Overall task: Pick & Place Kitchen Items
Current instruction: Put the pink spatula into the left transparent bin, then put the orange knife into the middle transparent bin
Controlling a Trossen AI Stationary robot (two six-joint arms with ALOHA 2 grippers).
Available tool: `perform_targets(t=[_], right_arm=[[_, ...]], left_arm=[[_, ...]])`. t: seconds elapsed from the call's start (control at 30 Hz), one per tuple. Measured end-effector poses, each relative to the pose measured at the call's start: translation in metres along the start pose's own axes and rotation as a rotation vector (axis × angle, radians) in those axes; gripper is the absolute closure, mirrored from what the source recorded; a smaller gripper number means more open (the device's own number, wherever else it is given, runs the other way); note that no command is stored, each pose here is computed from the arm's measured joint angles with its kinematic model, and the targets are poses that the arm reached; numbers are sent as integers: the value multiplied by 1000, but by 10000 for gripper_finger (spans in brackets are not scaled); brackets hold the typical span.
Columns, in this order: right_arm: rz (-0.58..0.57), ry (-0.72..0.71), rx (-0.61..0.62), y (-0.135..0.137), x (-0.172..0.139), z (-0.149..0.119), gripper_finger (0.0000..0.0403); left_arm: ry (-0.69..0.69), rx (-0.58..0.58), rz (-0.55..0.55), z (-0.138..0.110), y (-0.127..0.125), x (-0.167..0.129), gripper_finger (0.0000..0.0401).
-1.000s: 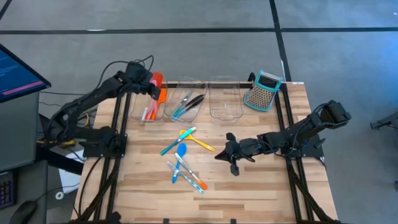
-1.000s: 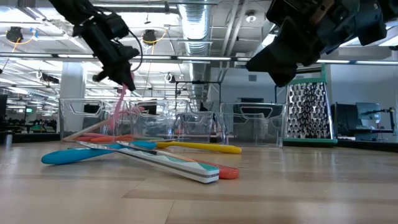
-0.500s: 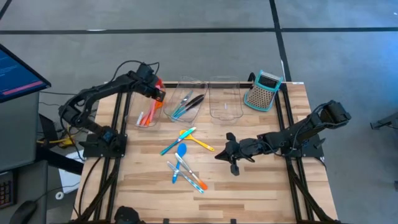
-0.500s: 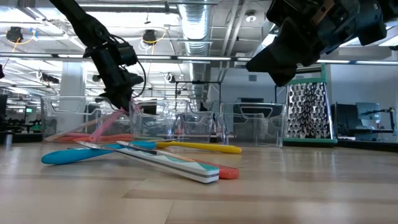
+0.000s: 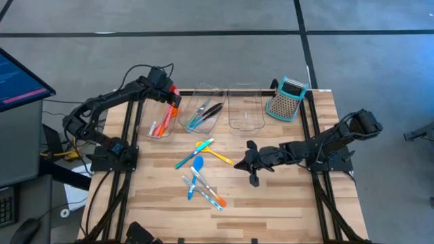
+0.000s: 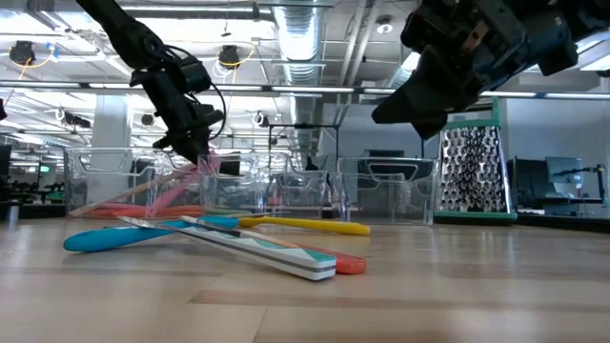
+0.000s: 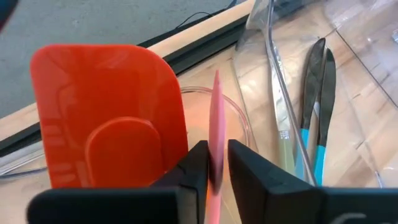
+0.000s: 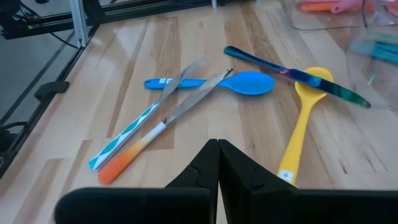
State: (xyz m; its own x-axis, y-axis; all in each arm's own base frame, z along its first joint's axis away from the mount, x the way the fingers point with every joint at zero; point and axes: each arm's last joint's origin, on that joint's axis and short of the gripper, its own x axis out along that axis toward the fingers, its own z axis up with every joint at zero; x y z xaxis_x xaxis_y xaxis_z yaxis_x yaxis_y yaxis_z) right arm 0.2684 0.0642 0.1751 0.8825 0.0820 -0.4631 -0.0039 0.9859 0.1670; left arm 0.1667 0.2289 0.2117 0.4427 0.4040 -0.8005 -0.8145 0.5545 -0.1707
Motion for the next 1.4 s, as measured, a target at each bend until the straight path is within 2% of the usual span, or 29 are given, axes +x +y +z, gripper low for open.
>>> perform_targets(t=[0.23,0.37,0.53,0.77,0.93,1.07,1.13,1.3,1.4], right_arm=[[7,2,2,-1,0,0,403],[7,1,2,-1,0,0,403],[8,0,2,0,0,0,403],[12,-15,4,0,0,2,403],[17,-39,7,1,0,4,403],[22,-62,10,1,0,6,403],[25,-74,12,1,0,8,403],[34,-94,11,4,-1,9,403],[1,-116,12,5,-1,10,403]], left_arm=[[-3,0,0,0,0,-1,318],[-50,6,-6,3,-2,-14,314],[-177,30,-19,8,-7,-46,313],[-398,60,-44,5,-15,-109,313],[-551,109,-72,-7,-23,-153,328],[-610,176,-102,-22,-29,-179,373],[-615,203,-111,-31,-31,-187,393],[-615,256,-160,-52,-37,-203,398],[-638,303,-209,-68,-40,-206,400]])
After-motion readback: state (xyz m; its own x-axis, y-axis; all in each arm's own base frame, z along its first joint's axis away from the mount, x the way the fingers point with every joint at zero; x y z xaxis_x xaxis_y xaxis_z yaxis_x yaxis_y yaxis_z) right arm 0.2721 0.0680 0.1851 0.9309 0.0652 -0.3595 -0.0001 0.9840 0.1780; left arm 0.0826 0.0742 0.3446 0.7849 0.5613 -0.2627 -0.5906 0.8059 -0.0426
